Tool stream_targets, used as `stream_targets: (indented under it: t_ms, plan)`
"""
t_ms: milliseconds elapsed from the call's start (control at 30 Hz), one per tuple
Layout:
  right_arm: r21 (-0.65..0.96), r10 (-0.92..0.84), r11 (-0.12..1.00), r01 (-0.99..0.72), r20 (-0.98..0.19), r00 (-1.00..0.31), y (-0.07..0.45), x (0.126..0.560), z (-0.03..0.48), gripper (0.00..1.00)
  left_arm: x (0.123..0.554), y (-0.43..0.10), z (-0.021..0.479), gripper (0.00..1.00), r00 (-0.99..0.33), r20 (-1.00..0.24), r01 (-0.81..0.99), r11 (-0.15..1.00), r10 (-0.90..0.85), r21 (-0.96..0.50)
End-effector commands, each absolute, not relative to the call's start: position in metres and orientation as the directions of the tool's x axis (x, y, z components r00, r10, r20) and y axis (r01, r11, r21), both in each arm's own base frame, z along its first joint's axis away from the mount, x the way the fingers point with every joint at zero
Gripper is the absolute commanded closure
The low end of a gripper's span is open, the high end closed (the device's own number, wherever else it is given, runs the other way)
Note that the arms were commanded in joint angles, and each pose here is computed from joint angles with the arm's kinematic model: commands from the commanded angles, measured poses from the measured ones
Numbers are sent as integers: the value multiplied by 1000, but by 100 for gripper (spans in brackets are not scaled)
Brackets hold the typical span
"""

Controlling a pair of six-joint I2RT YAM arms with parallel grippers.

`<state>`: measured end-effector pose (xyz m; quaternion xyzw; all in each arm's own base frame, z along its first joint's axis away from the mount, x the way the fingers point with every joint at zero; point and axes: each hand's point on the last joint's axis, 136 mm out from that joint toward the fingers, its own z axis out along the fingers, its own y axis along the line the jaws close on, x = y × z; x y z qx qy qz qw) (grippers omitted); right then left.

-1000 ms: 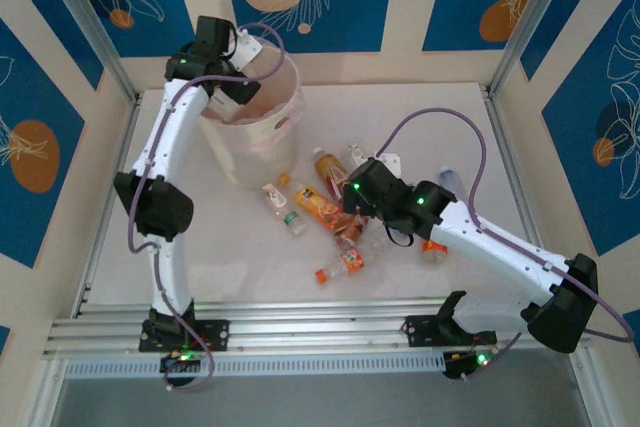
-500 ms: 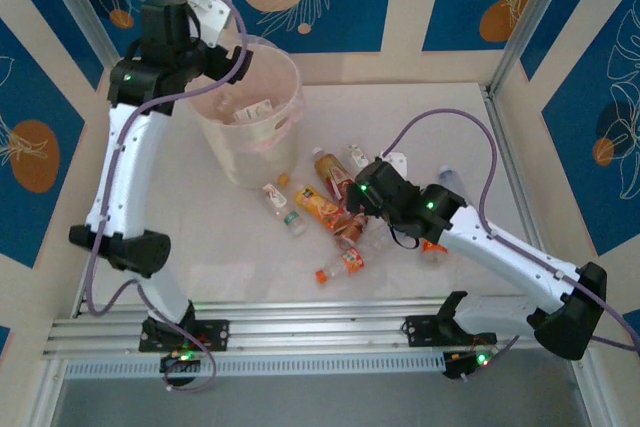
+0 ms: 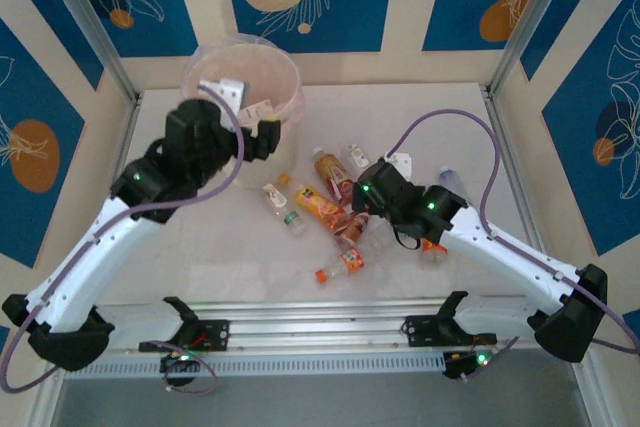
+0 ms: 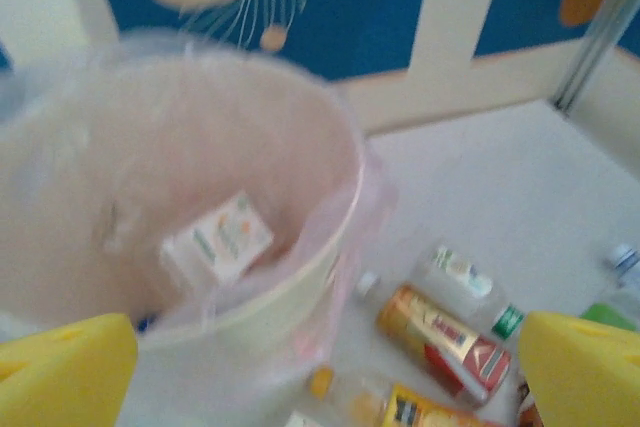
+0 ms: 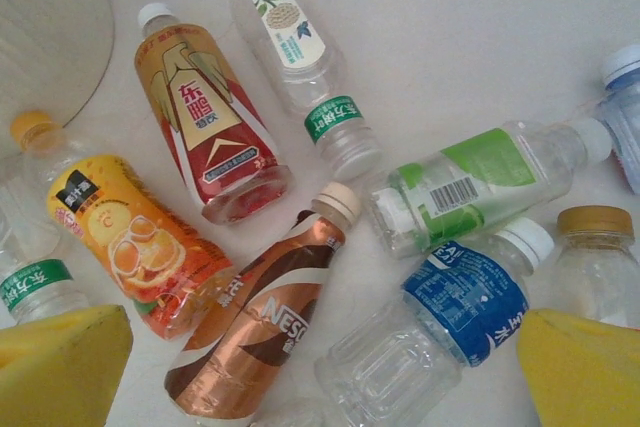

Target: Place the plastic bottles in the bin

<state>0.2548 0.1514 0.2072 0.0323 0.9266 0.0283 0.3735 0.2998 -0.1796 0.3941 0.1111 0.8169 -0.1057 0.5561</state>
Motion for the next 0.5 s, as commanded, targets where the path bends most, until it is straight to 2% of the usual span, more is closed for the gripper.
stream_targets:
  t_ms: [0,200,467]
  plan:
    - [69,103,995,77,-717,-690,140,258,212,1,293,-151,370,2,-358,-918,64,976,-172,-208]
    - [63,115,993,101,-719,-685,134,261,212,1,266,-117,271,3,-447,-804,-196,920,-391,-339]
    - [67,122,992,106,-719,-685,134,263,212,1,254,-129,175,4,-522,-664,-279,843,-535,-460]
